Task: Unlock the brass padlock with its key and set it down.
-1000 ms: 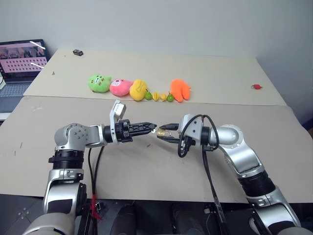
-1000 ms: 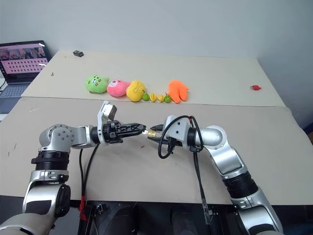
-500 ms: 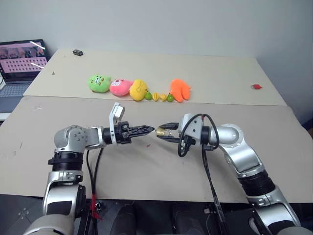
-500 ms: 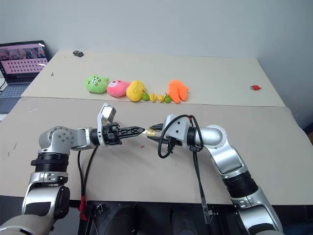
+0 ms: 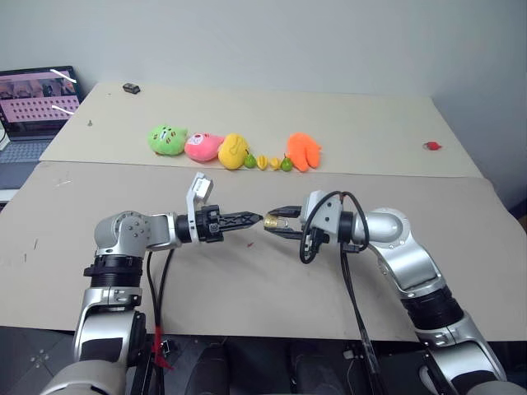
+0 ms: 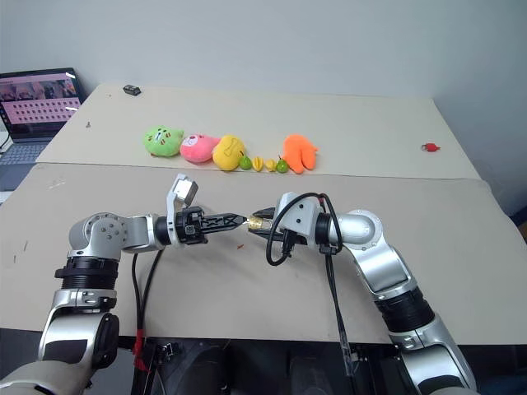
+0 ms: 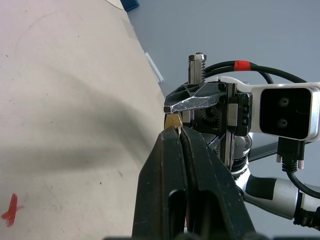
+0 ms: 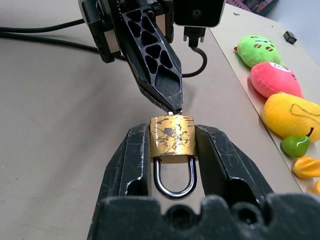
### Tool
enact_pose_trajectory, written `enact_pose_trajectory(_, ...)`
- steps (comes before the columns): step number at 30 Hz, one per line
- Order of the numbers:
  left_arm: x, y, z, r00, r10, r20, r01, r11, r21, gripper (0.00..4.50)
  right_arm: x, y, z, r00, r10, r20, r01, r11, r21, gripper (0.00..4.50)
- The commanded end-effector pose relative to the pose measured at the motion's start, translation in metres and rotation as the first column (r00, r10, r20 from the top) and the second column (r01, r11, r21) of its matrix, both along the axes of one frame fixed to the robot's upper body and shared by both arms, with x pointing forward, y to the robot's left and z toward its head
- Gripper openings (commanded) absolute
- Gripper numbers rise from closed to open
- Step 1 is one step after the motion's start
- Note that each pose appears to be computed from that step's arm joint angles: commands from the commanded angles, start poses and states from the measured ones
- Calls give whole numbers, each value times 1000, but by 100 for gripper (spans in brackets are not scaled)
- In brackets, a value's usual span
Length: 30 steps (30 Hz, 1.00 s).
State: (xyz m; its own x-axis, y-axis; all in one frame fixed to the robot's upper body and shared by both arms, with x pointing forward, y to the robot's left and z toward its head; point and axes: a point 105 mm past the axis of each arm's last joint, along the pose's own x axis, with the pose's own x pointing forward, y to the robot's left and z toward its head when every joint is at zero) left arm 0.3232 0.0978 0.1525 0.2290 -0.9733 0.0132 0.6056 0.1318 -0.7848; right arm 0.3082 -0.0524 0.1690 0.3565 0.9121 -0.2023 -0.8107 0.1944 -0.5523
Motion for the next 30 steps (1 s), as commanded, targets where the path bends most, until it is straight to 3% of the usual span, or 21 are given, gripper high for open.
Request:
enact_pose_trajectory(1,10,0,5,987,52,152,-56,998,21,7,0,1,13,999,4,41,-5,1000,22,93)
enact_pose_trajectory(6,10,-6,8,962,35,269,-44,999,26,7,1,2,14,999,6,45,-7,1000,23,93)
enact_pose_trajectory(12,3,-4,7,986,-9,166,10,1000,-5,7,1,2,15,999,6,48,-7,1000,25,93)
enact_pose_trajectory(20,-5,-3,18,985,-46,169,56,997,-53,7,1,2,15,999,9,50,-10,1000,27,93)
enact_pose_trajectory(26,-6,-4,18,958,-35,283,44,999,-25,7,1,4,15,998,16,53,-18,999,26,93)
enact_pose_trajectory(30,-13,-7,11,897,-92,432,67,995,73,7,2,5,17,998,18,55,-20,999,29,93)
